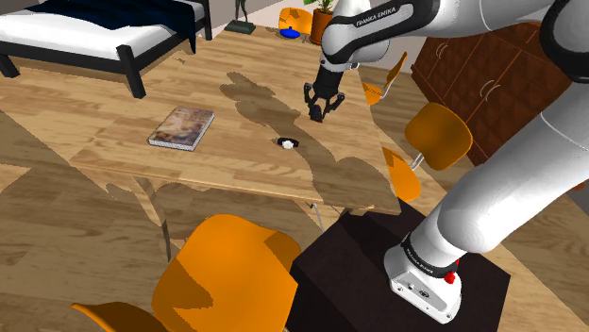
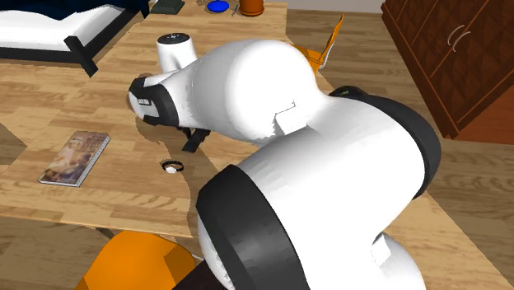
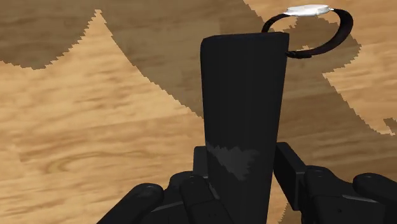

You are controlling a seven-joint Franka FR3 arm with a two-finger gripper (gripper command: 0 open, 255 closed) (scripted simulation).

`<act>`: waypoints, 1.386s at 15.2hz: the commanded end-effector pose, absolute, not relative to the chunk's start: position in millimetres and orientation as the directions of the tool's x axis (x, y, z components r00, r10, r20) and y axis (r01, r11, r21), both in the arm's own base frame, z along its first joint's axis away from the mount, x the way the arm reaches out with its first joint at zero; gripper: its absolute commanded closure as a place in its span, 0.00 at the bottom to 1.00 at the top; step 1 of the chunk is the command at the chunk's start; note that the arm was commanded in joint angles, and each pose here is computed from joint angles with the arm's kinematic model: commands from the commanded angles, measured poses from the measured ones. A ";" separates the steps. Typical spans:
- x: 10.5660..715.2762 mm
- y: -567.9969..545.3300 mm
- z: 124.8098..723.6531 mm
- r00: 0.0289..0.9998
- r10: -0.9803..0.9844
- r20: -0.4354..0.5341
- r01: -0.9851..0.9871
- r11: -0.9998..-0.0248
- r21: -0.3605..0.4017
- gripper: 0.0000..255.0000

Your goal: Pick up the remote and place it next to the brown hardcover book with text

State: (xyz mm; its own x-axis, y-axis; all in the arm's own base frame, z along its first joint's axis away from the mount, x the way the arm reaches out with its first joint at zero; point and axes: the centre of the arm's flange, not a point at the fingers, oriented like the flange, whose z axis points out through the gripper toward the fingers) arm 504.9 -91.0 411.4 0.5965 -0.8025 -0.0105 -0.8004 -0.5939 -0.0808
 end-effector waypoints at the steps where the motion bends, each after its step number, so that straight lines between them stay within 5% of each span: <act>1: 512.9 -63.3 410.6 0.595 -0.804 -0.010 -0.802 -0.592 -0.081 1.00; 21: 564.7 195.5 410.6 0.595 -0.804 -0.010 -0.802 -0.592 -0.081 1.00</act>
State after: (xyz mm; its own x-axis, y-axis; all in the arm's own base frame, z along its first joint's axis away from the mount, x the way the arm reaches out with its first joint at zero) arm 560.5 181.2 413.5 0.5960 -0.8029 -0.0098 -0.8008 -0.5934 -0.0813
